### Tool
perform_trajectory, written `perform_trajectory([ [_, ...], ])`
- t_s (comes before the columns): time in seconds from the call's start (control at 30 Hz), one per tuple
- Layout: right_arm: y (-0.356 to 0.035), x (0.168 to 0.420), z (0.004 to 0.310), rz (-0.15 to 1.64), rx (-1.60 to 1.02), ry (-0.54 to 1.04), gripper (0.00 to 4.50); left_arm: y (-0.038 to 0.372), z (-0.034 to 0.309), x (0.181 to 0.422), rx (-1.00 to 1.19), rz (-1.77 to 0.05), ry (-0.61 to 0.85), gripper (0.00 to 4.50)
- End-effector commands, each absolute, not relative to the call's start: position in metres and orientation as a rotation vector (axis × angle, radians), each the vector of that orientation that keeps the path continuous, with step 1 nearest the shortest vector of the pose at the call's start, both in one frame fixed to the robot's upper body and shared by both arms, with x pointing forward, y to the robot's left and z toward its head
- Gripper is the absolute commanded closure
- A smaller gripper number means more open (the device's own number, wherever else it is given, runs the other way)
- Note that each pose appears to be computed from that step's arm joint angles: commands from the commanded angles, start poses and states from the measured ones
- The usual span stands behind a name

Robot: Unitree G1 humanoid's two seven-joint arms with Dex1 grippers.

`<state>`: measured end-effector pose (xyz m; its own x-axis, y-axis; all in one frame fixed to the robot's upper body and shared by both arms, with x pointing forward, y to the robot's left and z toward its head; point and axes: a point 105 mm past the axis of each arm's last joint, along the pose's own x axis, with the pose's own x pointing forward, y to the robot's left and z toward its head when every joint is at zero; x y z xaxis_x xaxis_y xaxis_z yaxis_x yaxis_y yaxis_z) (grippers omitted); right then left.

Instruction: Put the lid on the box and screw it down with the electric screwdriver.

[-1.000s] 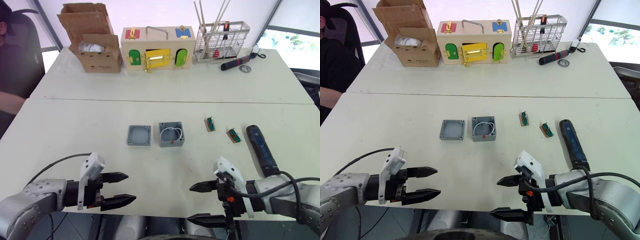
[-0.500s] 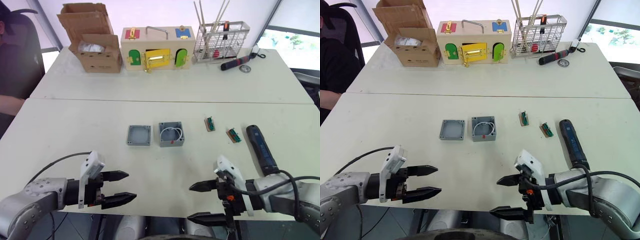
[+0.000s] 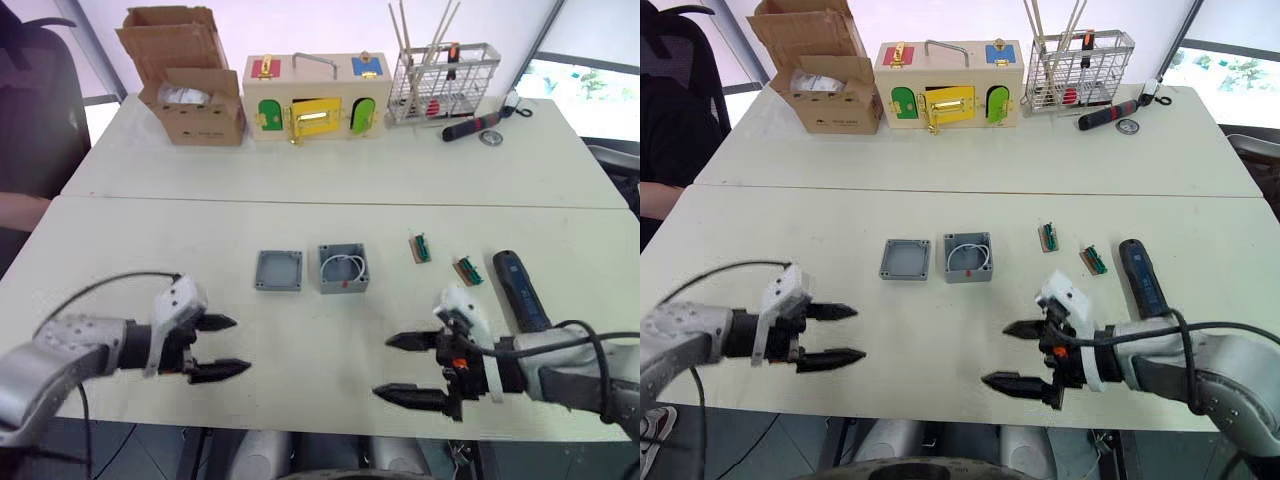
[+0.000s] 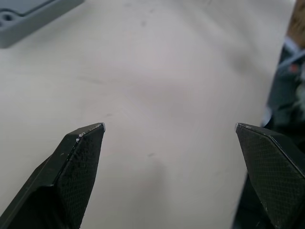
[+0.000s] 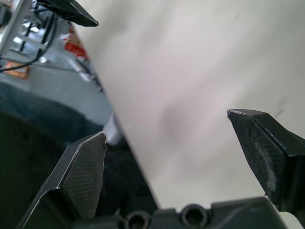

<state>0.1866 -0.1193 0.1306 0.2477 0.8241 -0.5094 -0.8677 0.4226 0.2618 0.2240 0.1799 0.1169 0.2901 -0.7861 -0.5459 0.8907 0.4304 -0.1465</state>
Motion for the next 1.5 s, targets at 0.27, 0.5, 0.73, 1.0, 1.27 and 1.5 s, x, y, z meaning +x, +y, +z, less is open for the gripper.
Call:
perform_trajectory([
  [0.27, -0.108, 0.225, 0.182, 1.106, -0.185, 0.381, 0.02, 0.128, 0.217, 0.299, 0.606, -1.374, 0.358, 0.00],
  [0.5, -0.105, 0.226, 0.173, 1.037, -0.198, 0.365, 0.02, 0.073, 0.200, 0.301, 0.756, -1.640, 0.365, 0.00],
  [0.73, -0.104, 0.221, 0.159, 0.965, -0.195, 0.364, 0.02, 0.045, 0.175, 0.308, 0.787, -1.718, 0.398, 0.00],
  [1.0, -0.102, 0.219, 0.156, 0.920, -0.179, 0.346, 0.02, 0.020, 0.154, 0.323, 0.827, -1.681, 0.430, 0.00],
  [1.27, -0.104, 0.219, 0.158, 0.893, -0.183, 0.346, 0.00, 0.013, 0.141, 0.329, 0.855, -1.670, 0.447, 0.77],
  [1.5, -0.105, 0.221, 0.160, 0.881, -0.184, 0.339, 0.00, 0.012, 0.133, 0.324, 0.901, -1.691, 0.469, 0.77],
])
